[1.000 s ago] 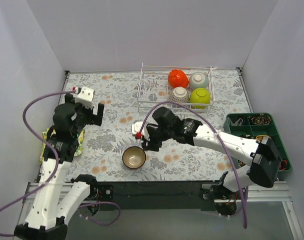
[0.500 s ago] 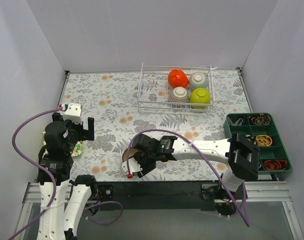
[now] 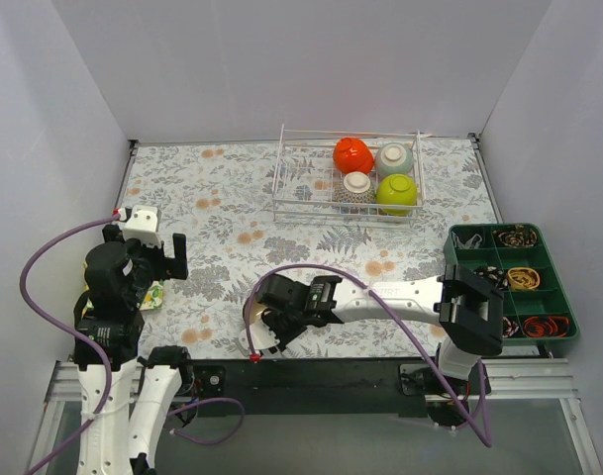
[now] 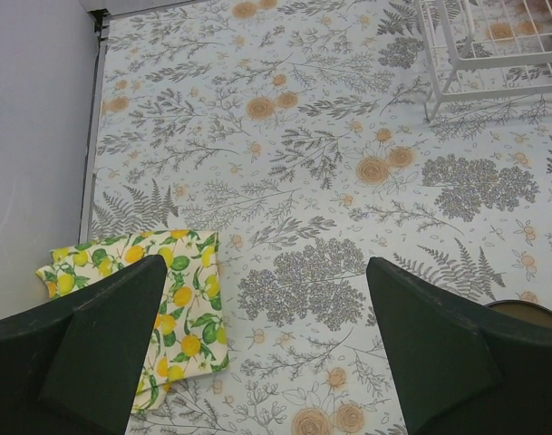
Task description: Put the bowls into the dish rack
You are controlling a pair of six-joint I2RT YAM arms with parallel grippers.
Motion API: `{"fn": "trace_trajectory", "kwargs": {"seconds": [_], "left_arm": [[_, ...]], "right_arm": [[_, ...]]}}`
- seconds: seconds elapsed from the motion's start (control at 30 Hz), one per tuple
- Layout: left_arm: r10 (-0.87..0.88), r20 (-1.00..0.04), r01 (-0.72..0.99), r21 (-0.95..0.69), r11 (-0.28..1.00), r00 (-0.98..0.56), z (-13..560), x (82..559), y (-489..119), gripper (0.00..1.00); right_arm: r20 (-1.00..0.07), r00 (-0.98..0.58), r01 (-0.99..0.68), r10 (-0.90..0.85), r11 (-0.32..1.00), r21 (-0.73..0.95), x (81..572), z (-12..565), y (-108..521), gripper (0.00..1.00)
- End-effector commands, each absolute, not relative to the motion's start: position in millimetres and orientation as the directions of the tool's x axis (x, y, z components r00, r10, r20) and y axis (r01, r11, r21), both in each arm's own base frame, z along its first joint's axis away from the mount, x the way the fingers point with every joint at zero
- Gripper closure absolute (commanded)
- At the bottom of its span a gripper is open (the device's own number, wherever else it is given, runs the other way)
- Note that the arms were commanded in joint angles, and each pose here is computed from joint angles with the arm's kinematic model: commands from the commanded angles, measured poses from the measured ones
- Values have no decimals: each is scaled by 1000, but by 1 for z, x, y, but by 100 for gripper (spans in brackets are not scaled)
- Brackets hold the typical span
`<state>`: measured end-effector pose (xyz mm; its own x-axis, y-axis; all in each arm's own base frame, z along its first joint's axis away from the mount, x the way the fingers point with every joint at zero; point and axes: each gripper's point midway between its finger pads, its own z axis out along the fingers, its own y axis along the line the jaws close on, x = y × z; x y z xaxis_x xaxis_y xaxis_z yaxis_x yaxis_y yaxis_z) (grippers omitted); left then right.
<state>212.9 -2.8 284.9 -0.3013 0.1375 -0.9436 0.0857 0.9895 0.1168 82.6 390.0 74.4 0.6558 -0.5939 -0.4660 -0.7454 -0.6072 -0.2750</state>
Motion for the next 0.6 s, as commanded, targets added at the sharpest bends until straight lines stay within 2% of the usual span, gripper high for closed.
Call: {"fn": "trace_trajectory", "kwargs": {"seconds": [0.0,0.03,0.07,0.13,0.17,0.23,0.3,0.33,0.37,0.4,0.43,0.5,0.53,0.57], "left_arm": [[124,-953,103,99,990,-275,297,211,-7,6],[121,-953,105,96,990,-276,297,212,-8,6],[122,-954,115,93,989,-275,297,212,-10,6],[111,-957,86,90,992,-270,302,213,-4,6],[110,-957,95,88,992,-268,303,214,-5,6],[109,-965,124,81,989,-238,313,217,-11,7],[118,-965,211,68,975,-233,318,226,-26,9],[121,-973,242,72,968,-196,332,232,-31,9],[121,-977,268,71,961,-174,341,238,-36,10],[117,-973,304,53,951,-198,338,253,-42,11],[114,-984,348,60,936,-137,360,262,-51,12],[100,-987,391,43,920,-127,372,284,-58,16],[88,-985,423,16,906,-150,369,311,-64,18],[77,-990,433,17,901,-121,388,323,-66,21]], "right_arm": [[-477,672,-732,-566,-605,-314,84,82,402,68],[-482,667,-736,-568,-604,-307,82,82,402,72],[-490,664,-738,-565,-601,-308,82,85,402,84],[-508,658,-744,-556,-581,-329,83,102,408,96],[-534,628,-773,-566,-534,-342,85,121,410,99],[-621,569,-820,-539,-421,-387,98,180,428,99],[-702,452,-891,-551,-320,-323,106,221,424,99],[-743,416,-909,-524,-246,-336,130,255,424,99],[-779,388,-921,-492,-225,-317,135,273,419,99],[-811,332,-943,-481,-174,-283,147,286,414,99],[-835,266,-962,-482,-72,-265,185,299,398,99],[-905,134,-987,-403,29,-159,215,331,387,99],[-922,54,-984,-383,138,-115,254,339,365,99],[-944,23,-987,-330,141,-73,262,352,361,99]]}}
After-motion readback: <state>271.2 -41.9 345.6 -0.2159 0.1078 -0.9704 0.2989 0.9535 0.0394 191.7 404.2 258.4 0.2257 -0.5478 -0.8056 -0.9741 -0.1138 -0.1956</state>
